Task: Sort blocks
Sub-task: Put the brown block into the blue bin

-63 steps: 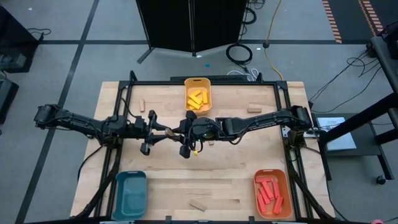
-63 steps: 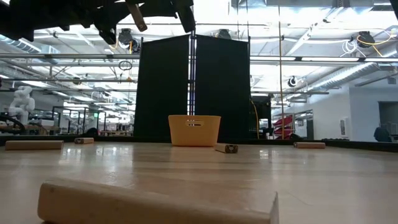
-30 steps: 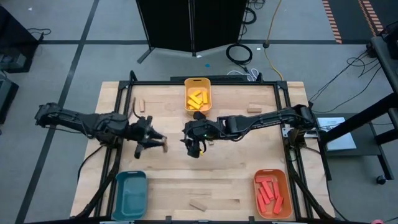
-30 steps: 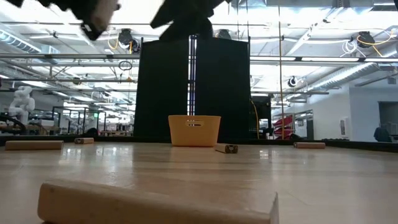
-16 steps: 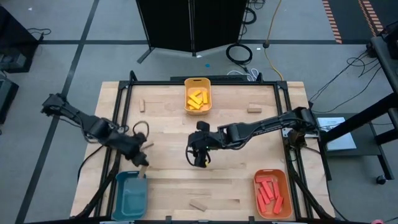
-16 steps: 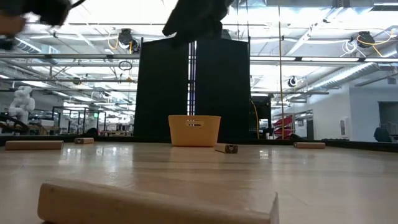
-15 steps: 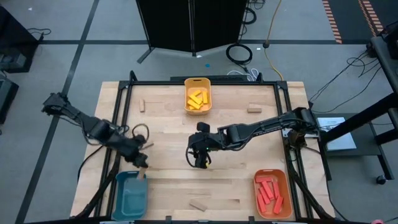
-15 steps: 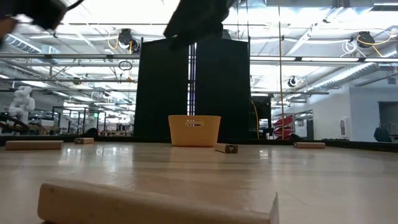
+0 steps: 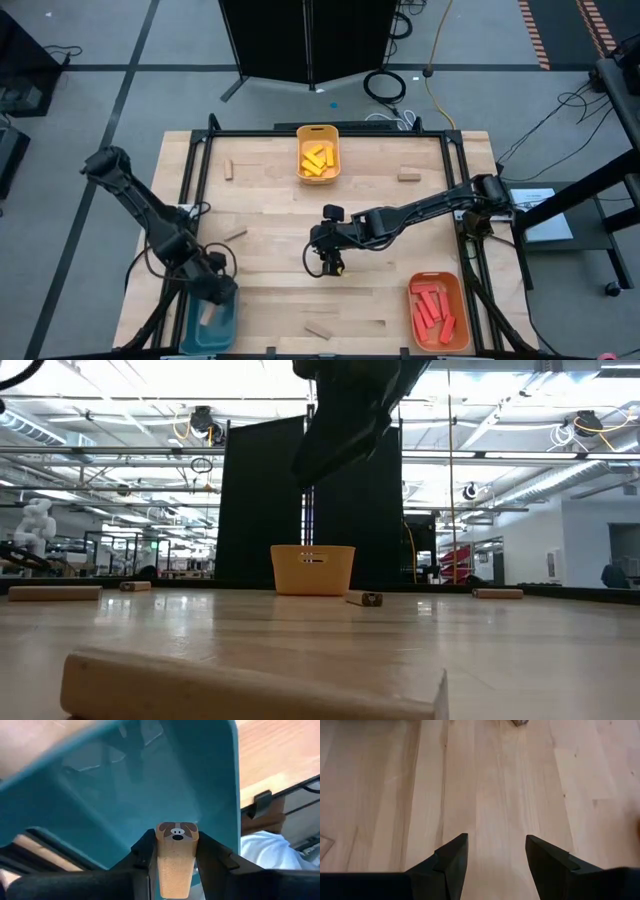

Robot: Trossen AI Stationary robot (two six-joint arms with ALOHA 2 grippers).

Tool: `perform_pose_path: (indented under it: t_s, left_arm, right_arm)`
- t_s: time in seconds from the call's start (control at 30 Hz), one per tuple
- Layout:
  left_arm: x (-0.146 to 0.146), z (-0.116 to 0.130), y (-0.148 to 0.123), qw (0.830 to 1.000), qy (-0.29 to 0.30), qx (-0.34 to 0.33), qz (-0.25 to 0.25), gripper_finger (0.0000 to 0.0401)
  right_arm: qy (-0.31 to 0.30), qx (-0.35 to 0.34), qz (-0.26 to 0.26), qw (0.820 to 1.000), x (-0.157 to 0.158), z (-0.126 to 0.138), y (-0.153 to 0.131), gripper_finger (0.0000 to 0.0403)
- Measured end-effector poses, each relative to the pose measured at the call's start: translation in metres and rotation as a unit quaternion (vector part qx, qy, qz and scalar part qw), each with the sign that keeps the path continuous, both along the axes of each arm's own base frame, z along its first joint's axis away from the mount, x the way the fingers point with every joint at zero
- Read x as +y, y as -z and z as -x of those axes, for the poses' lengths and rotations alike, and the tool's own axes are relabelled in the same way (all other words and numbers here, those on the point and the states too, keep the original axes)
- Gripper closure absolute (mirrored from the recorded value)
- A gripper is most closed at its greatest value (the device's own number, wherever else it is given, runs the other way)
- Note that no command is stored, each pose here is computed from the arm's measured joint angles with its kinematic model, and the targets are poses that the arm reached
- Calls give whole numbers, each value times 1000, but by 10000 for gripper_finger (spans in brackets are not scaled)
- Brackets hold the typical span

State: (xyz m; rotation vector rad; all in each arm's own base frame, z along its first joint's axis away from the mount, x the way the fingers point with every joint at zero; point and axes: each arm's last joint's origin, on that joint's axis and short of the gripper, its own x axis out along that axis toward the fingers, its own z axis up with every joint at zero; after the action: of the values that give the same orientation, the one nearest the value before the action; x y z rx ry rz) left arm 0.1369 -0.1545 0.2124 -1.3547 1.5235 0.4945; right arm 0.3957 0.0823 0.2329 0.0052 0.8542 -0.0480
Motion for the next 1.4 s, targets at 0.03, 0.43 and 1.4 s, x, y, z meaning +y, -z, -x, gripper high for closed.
perform_pose_path:
  t_s: [0.03,0.43,1.4]
  left_arm:
    - [-2,-1,2,1000,0,1,1,304]
    - [-8,-5,8,999,32,2,3,243]
    - [88,-38,-24,739,286,-316,-522,235]
  right_arm:
    - [0,-2,0,1000,0,0,0,225]
    - [0,-3,0,1000,0,0,0,225]
    - [395,56,-87,913,-87,14,13,225]
